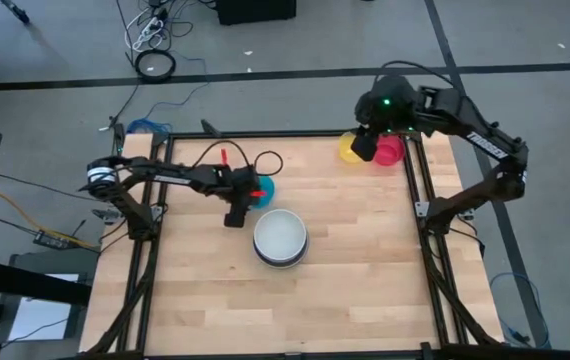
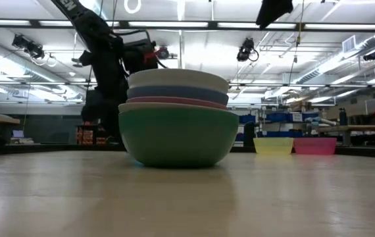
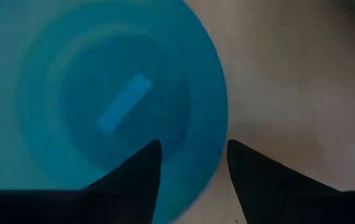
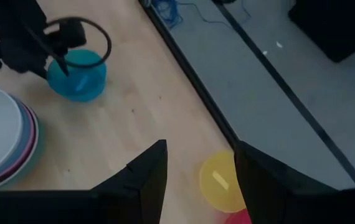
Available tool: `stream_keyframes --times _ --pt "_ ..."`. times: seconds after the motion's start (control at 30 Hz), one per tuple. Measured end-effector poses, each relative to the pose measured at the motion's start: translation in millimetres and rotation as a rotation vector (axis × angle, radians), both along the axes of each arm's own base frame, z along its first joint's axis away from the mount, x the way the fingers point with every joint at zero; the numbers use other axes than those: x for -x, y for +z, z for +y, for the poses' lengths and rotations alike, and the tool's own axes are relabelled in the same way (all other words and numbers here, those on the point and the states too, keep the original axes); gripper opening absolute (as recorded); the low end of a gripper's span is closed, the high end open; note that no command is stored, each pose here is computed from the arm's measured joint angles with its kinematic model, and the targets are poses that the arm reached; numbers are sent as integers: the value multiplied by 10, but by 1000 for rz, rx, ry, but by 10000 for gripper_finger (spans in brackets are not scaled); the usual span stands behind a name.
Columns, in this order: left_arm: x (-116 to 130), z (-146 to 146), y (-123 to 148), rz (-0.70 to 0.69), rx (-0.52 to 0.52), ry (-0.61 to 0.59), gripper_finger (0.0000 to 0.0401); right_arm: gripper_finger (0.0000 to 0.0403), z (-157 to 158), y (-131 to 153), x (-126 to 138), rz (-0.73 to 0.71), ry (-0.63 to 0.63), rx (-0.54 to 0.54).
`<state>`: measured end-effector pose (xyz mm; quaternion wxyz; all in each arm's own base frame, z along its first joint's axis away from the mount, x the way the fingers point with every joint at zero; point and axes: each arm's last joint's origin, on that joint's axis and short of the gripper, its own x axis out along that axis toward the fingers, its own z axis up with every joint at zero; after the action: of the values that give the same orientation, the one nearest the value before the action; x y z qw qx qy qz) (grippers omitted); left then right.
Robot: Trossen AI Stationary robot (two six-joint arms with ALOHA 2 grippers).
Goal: Nest bowls inside each other
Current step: Stack the light blue bowl on top of the white bowl
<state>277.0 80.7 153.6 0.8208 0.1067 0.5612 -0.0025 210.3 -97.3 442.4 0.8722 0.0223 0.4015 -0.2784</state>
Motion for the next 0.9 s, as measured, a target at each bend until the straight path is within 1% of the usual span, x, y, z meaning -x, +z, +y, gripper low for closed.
stream_keyframes --times 0.1,0.17,0.23,0.33,0.37,0.53,0.63,0.73,0.83,0.9 --pt "-4 29 -26 6 -2 9 160 171 25 39 59 -22 -10 3" --pt "5 56 -27 12 -20 25 133 171 36 57 86 -32 -13 4" --pt "12 84 -24 16 -35 40 98 171 44 67 104 -41 -20 1" --pt "16 112 -6 28 -48 55 31 171 47 64 111 -37 -22 -3" --pt "10 120 6 29 -59 61 17 171 48 62 113 -34 -22 -5" --pt "-41 148 153 55 -94 80 6 171 49 58 115 -29 -22 -7" --pt "-84 153 330 56 -91 78 5 171 49 56 117 -26 -22 -8" --pt "-128 116 579 24 -100 64 4 171 45 25 107 -10 -15 -7" --pt "-131 46 874 -37 -100 43 3 171 32 -42 103 41 -9 0" --pt "-121 -22 1078 -98 -51 17 3 171 4 -77 123 90 -24 29"
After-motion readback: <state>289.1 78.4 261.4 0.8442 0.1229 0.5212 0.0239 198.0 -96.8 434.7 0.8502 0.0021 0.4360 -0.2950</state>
